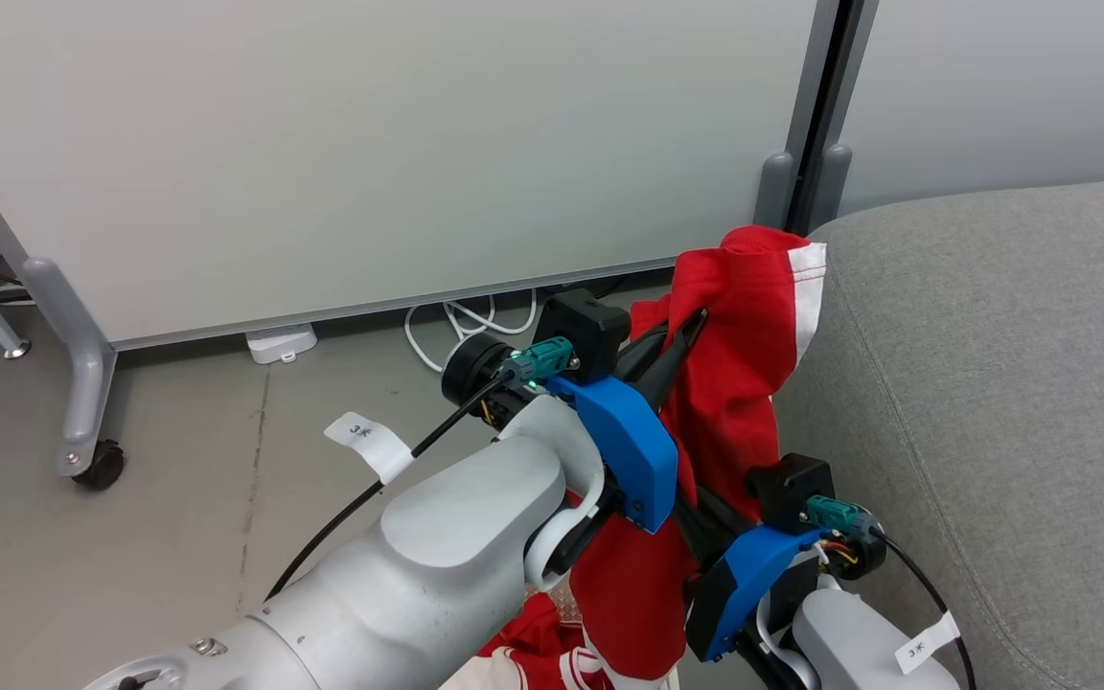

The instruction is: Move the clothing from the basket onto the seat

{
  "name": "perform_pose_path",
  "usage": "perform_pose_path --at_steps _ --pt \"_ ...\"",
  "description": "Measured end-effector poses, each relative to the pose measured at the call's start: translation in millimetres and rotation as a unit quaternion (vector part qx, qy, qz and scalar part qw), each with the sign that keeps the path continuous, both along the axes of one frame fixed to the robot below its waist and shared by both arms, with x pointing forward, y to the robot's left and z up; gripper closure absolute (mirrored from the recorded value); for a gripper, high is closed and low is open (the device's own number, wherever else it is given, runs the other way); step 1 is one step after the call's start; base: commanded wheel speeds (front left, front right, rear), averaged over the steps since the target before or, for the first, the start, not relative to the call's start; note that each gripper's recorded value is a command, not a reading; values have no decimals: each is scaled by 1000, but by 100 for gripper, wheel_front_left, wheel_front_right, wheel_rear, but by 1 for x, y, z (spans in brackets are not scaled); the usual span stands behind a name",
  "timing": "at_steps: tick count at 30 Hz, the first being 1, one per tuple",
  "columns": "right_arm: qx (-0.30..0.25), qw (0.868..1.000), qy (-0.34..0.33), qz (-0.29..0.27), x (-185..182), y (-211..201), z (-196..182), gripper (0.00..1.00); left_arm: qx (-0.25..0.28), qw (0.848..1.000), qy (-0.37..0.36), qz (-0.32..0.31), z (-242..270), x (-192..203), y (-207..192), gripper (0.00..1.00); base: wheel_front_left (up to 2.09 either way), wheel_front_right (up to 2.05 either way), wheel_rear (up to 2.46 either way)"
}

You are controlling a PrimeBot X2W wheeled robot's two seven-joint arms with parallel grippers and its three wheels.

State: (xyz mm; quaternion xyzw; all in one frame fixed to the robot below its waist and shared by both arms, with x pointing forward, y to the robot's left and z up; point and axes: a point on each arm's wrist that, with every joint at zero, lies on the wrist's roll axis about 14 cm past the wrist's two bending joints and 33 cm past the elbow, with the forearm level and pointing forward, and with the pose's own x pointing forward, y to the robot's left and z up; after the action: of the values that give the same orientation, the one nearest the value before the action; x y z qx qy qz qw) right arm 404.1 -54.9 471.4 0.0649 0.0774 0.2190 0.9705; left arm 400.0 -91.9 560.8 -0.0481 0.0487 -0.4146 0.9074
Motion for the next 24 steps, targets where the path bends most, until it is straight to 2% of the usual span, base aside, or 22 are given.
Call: perform_pose_path --at_steps 6,7,8,9,10,11,24 --pt "-1 1000 1 1 0 0 -1 100 1 1000 2 0 -1 0 0 100 0 0 0" --pt "0 1000 2 0 0 0 -1 100 2 1000 2 0 -1 0 0 91 0 0 0" --pt "1 1000 2 0 0 0 -1 100 2 1000 2 1 -1 0 0 69 0 0 0" --pt "2 1000 2 -1 0 0 -1 100 2 1000 2 1 -1 0 0 52 0 0 0" --pt "2 1000 2 -1 1 0 0 100 2 1000 1 1 -1 0 0 20 0 0 0" --pt "2 1000 2 -1 1 0 0 100 2 1000 1 1 -1 0 0 0 0 0 0" --pt "10 1000 -13 -10 7 -4 10 100 -11 1000 1 11 -5 -3 5 0 0 0 0"
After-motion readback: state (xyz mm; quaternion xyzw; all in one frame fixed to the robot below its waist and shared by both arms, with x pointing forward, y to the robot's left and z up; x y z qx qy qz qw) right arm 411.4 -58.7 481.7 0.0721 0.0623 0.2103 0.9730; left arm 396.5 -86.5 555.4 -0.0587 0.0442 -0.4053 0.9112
